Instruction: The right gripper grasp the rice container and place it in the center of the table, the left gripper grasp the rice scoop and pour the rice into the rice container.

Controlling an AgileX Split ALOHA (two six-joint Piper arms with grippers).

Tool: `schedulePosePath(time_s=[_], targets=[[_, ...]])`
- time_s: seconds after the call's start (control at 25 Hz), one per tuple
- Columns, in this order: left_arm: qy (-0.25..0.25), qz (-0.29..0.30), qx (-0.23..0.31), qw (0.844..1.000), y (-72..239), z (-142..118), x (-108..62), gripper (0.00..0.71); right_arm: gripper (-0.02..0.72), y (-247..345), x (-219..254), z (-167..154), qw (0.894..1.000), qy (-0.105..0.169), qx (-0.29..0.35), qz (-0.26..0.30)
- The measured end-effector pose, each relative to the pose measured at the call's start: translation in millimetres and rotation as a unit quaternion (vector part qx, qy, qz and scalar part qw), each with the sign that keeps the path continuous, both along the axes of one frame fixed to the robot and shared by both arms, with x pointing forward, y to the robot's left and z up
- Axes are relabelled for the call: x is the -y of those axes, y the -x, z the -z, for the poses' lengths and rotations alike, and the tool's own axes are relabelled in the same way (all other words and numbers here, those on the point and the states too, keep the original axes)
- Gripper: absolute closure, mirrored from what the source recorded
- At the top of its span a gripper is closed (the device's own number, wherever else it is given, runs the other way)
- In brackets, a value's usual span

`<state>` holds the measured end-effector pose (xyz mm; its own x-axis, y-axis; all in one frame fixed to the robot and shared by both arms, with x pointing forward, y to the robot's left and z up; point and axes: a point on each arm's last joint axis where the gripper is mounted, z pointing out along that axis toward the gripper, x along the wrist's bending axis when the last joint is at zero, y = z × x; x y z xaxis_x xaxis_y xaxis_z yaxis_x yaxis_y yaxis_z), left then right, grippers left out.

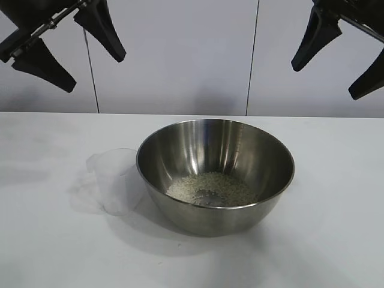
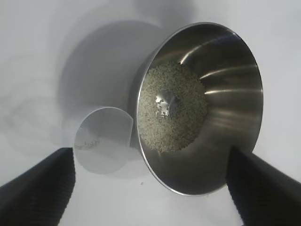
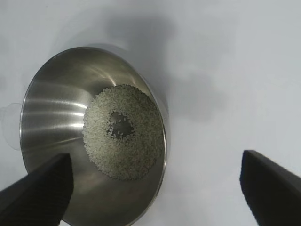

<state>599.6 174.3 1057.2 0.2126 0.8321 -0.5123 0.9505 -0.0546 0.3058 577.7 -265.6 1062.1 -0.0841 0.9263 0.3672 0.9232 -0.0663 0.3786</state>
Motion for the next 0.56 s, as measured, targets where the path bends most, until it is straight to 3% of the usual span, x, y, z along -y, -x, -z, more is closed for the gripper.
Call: schedulePosePath(time_s=[0.56], targets=[[0.001, -0.004, 0.007, 1.000, -1.5, -0.4, -0.1, 0.080, 0.042, -2.2, 0.4, -0.8, 1.000, -0.001, 0.011, 0.007]])
